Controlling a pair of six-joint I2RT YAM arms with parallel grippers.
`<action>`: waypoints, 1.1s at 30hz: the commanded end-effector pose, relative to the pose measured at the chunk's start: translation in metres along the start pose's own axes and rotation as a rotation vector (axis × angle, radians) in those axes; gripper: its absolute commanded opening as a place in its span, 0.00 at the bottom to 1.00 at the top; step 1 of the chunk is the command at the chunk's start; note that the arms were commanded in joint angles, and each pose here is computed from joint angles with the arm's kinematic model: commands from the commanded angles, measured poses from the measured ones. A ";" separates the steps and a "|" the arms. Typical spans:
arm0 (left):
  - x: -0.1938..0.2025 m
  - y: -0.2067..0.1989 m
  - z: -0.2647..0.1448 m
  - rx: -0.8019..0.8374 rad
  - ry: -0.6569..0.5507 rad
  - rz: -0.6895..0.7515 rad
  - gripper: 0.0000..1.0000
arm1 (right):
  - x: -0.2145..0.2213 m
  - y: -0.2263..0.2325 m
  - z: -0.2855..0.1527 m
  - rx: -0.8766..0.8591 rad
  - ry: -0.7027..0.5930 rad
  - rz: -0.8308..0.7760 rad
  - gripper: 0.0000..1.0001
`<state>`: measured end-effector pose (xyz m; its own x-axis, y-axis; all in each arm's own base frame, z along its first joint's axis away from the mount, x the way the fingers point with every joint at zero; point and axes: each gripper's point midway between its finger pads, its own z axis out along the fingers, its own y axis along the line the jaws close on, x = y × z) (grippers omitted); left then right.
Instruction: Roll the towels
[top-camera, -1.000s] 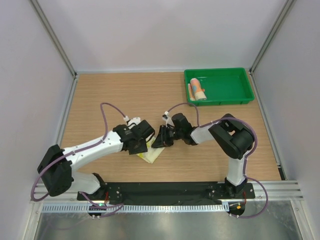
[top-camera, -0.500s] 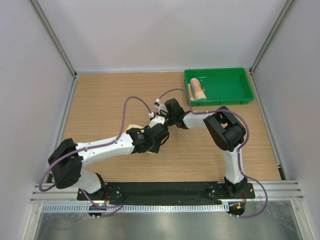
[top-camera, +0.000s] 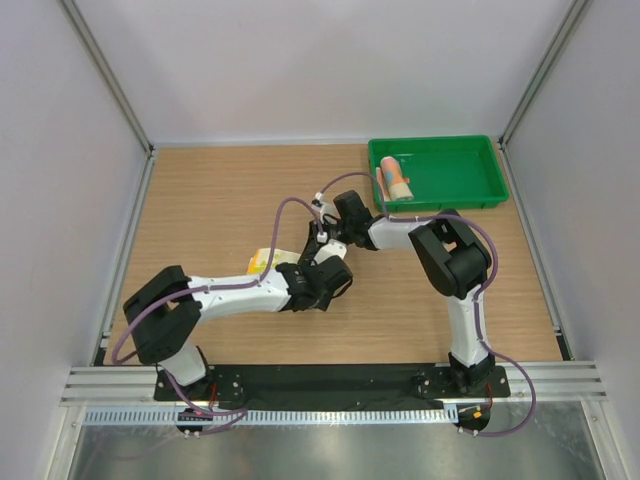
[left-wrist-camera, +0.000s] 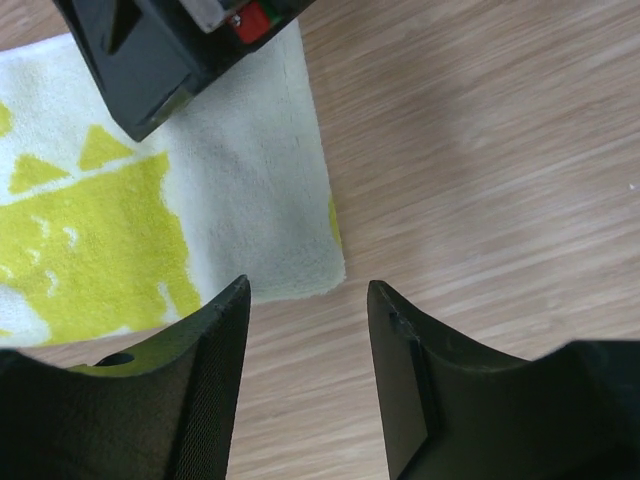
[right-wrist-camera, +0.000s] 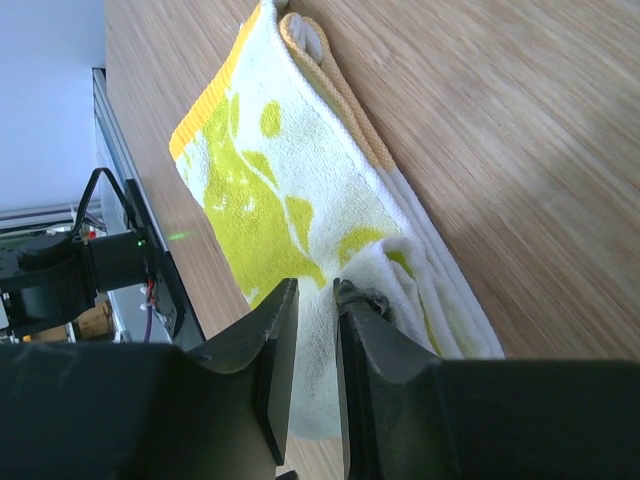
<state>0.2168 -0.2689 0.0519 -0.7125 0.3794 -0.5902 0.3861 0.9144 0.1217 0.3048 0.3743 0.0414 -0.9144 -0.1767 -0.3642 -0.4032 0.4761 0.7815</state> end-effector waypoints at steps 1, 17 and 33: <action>-0.024 -0.002 0.010 -0.053 -0.077 0.005 0.52 | -0.005 0.008 0.000 -0.037 -0.006 -0.020 0.28; 0.023 0.009 0.039 -0.132 0.011 -0.039 0.29 | -0.008 0.011 -0.011 -0.054 -0.016 0.000 0.28; 0.016 -0.011 0.015 0.091 -0.020 -0.161 0.01 | -0.032 0.009 -0.108 0.218 -0.292 0.125 0.73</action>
<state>0.2166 -0.2631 0.0238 -0.7378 0.2828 -0.6130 0.3157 0.9472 0.0571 0.3317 0.3029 0.1026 -0.9082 0.0725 -0.4121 -0.2894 0.6025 0.7438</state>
